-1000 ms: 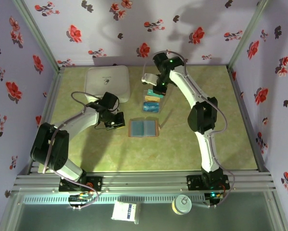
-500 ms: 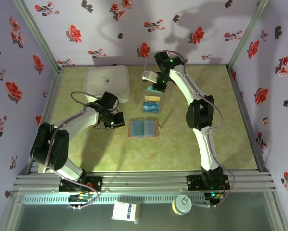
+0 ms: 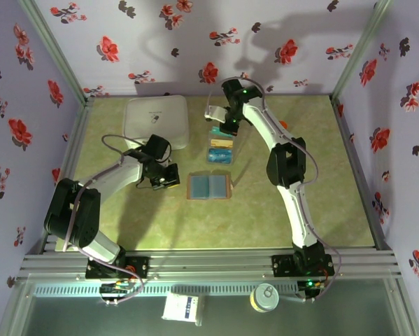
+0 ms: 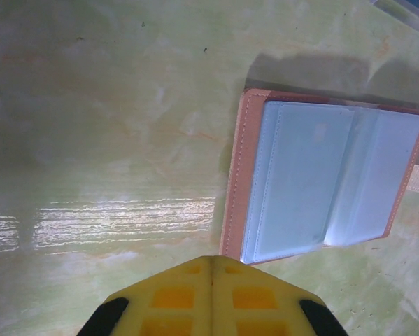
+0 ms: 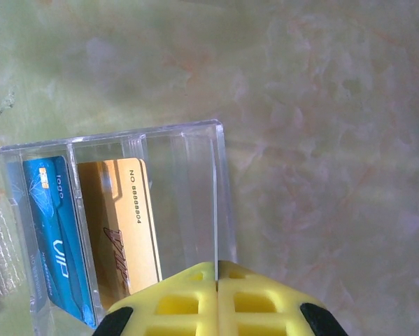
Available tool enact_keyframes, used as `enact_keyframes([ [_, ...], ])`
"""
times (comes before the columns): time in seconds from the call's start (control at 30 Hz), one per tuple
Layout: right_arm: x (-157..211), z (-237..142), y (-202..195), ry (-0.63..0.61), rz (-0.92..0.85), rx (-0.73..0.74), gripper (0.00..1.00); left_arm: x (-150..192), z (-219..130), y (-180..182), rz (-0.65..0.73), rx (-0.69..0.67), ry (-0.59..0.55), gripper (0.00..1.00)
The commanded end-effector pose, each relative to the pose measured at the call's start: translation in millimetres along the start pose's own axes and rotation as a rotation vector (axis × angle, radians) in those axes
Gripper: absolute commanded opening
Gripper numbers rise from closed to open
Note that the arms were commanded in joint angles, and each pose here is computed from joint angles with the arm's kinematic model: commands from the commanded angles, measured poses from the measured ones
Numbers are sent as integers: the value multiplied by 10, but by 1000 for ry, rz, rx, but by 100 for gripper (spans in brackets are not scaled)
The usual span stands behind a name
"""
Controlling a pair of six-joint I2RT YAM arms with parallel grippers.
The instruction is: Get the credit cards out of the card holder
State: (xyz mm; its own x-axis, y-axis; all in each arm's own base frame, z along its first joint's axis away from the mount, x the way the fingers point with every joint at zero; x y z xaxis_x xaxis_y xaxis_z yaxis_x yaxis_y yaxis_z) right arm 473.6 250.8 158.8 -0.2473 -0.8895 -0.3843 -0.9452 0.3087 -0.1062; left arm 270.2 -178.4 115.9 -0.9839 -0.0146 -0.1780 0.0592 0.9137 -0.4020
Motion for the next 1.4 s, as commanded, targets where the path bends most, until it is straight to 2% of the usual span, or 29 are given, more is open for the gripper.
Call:
enact_keyframes([
  [0.0, -13, -89, -18, 6, -11, 15, 11, -21, 22, 39, -2, -10, 2, 0],
  [0.17, -54, -167, -89, -5, 11, 70, 18, -29, 22, 34, 1, -7, 1, 0],
  [0.4, -128, -222, -207, -39, 53, 146, 18, -13, 41, 43, -2, -7, 4, 0],
  [0.63, -144, -158, -210, -65, 152, 144, 17, -29, 49, 20, -5, 8, 1, 0],
  [0.97, -231, -345, -11, -238, 538, 152, 20, -101, 145, -53, -33, 86, -31, 0],
  [1.23, -180, -565, 451, -380, 878, 115, 20, -164, 207, -172, -37, 157, -45, 0],
  [1.37, -139, -515, 790, -391, 990, 60, 17, -136, 247, -187, -27, 159, -28, 0],
])
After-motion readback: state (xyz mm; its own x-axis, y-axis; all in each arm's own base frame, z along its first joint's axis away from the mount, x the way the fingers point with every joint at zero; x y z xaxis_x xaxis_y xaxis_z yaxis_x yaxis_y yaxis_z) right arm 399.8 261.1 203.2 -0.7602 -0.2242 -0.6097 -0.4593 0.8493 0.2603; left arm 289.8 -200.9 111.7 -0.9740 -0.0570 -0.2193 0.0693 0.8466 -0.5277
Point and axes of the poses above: each hand's point on the last joint's axis, 136 mm out from that joint toward the fingers, its own z axis out along the fingers, its own y axis along the line the jaws close on, x = y × z, the point moved 5 cm from there along -z, back along the fingers, and after that the axes turned 8 degrees about z, right-handed, at the moved point
